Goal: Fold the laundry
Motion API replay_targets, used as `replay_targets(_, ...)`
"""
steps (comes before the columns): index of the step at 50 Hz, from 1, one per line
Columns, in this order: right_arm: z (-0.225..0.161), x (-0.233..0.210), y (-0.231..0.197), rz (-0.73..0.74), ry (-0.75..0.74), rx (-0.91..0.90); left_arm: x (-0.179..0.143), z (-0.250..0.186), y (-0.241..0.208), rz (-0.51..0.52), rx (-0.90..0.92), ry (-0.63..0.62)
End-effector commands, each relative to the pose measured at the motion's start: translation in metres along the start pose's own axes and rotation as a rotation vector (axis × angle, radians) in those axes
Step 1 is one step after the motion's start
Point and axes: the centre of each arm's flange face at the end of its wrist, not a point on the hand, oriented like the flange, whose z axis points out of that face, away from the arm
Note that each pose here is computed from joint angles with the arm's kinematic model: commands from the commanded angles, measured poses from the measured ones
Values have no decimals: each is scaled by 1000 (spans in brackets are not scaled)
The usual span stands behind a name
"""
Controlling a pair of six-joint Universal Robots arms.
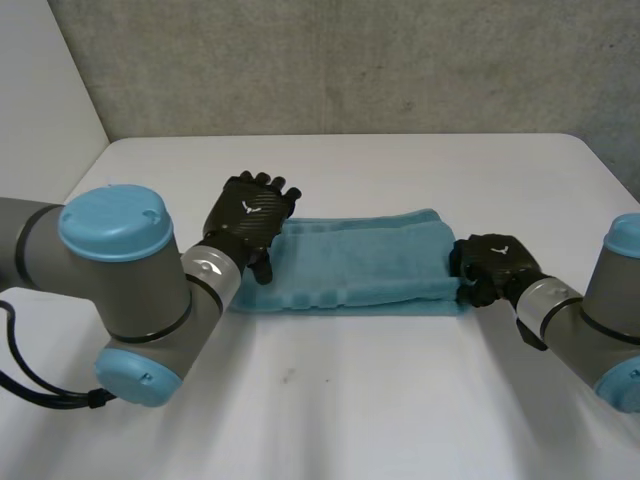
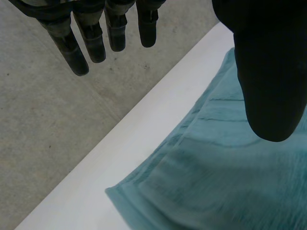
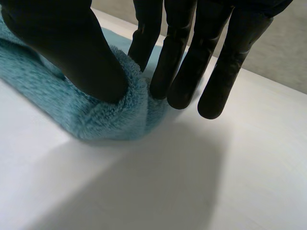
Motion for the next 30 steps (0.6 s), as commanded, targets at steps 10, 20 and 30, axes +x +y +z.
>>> replay_targets(10, -11, -47, -108, -320, -44, 246, -32, -28, -12, -7, 2, -82)
replay_targets(20, -13, -213, -86, -398, -449, 321, -68, -39, -17, -28, -4, -229)
replay_targets(30, 2, -233, -38, -454, -464, 221, -86, -35, -12, -148, -4, -298)
